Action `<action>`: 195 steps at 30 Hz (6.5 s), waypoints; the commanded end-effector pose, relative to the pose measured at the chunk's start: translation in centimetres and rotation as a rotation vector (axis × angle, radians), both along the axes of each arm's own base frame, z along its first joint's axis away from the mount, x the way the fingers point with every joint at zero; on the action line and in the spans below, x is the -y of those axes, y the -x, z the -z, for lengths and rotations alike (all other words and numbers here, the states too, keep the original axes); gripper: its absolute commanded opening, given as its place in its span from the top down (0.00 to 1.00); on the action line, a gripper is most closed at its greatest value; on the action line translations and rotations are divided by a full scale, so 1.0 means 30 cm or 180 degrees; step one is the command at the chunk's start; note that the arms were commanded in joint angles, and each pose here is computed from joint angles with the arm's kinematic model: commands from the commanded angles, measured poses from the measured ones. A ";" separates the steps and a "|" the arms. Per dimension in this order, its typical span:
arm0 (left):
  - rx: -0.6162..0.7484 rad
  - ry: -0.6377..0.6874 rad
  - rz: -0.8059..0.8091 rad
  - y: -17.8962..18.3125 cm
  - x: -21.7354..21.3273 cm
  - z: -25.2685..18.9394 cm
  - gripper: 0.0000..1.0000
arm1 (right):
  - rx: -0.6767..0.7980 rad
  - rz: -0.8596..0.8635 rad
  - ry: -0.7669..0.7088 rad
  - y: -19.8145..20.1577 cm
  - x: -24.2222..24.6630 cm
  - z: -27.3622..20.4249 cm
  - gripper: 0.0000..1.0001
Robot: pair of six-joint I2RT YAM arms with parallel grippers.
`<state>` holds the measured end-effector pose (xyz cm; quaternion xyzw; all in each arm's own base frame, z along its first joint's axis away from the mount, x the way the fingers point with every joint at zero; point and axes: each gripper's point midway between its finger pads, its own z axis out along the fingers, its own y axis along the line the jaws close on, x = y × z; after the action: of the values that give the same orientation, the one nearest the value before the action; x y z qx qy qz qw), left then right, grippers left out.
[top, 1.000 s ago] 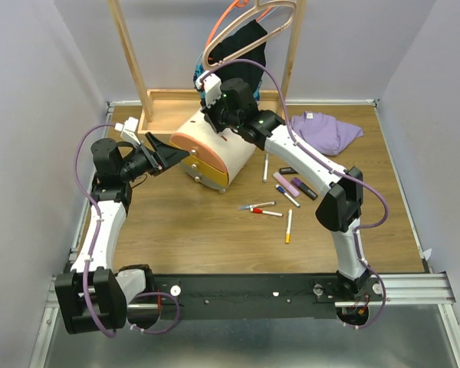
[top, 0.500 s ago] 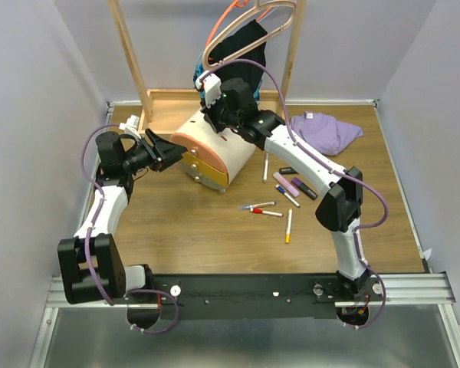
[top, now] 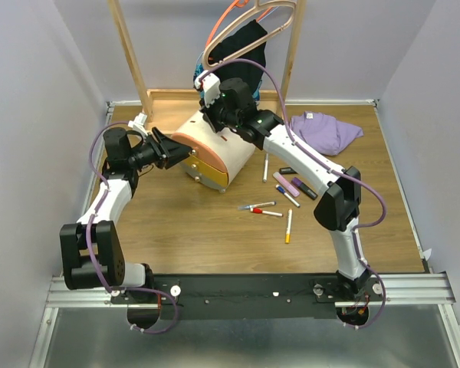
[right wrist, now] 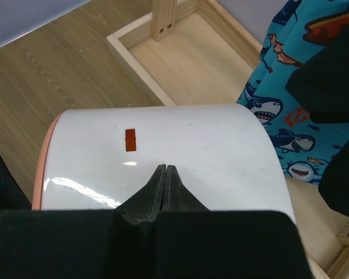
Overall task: Sort the stationery into containers
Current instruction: Open the drawer in the storage box, then pick up the pen from the center of the board.
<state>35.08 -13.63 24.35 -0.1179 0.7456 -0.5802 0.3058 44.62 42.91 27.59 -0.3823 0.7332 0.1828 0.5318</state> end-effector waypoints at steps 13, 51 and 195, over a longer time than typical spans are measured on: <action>0.0003 0.0084 0.0151 -0.029 0.032 -0.005 0.52 | -0.0660 -0.0047 0.0661 0.059 0.039 0.330 0.99; -0.0162 0.0153 0.0295 0.050 0.017 0.026 0.72 | -0.0687 -0.0035 0.0811 0.038 0.041 0.414 0.99; 0.0670 -0.1624 -0.1261 0.224 -0.423 -0.083 0.01 | 0.0165 -0.1701 0.1065 0.678 0.716 0.041 0.95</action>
<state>28.28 0.04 25.01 -0.1449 0.8141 -0.2999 0.4758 26.22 20.82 20.98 -0.6937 0.5969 0.1333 0.3803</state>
